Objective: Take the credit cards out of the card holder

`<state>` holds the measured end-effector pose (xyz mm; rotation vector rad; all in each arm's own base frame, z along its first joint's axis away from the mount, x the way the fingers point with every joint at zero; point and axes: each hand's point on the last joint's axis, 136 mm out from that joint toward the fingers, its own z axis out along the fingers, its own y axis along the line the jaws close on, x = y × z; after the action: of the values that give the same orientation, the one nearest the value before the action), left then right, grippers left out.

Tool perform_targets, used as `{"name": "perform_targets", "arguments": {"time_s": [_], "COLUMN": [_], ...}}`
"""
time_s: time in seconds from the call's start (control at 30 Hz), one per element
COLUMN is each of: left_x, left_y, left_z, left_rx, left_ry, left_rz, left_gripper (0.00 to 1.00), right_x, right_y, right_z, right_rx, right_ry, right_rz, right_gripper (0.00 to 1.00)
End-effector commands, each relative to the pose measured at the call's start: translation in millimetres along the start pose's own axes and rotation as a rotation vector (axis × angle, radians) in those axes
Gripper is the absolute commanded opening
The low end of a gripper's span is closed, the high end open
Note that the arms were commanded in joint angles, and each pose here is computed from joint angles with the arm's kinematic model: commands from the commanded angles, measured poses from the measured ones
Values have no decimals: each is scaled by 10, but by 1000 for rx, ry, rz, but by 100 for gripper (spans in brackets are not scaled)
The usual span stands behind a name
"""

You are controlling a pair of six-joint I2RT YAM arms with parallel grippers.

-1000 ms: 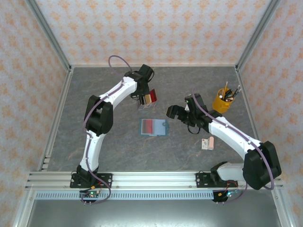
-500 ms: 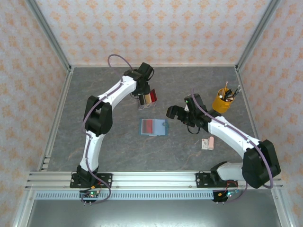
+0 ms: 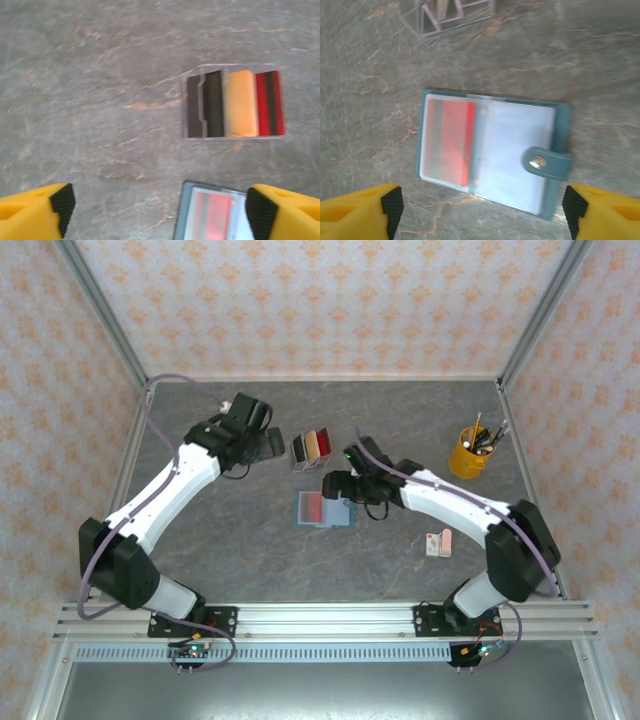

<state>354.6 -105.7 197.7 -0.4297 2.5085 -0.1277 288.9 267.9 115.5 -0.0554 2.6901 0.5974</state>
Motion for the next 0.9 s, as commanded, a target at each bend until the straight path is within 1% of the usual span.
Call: {"name": "perform_targets", "arguments": {"time_s": [0.0,0.03,0.17,0.33,0.57,0.73,0.87], "left_x": [89,134,306,500,641,693,763], "left_y": [316,383,631,727,647,546,399], "left_z": [4,0,-27,33,177,264,348], "left_rx": [-34,-29,-39,-39,13,56,128], "left_ry": [-28,-25,-10,42,91,128,173], "left_rz": [-66,-83,-128,-148,-163,-152,-152], "left_gripper": [98,100,100,100,100,100,100], "right_x": [74,93,143,171,199,260,312], "right_y": [49,98,200,192,-49,-159,-241], "right_z": [188,239,460,655,788,866,938], "right_rx": [67,65,78,121,280,330,364], "right_ry": [49,61,114,157,205,238,260], "right_rz": [-38,-45,-46,-35,-93,-113,-119], "right_gripper": [80,78,72,64,60,59,57]}}
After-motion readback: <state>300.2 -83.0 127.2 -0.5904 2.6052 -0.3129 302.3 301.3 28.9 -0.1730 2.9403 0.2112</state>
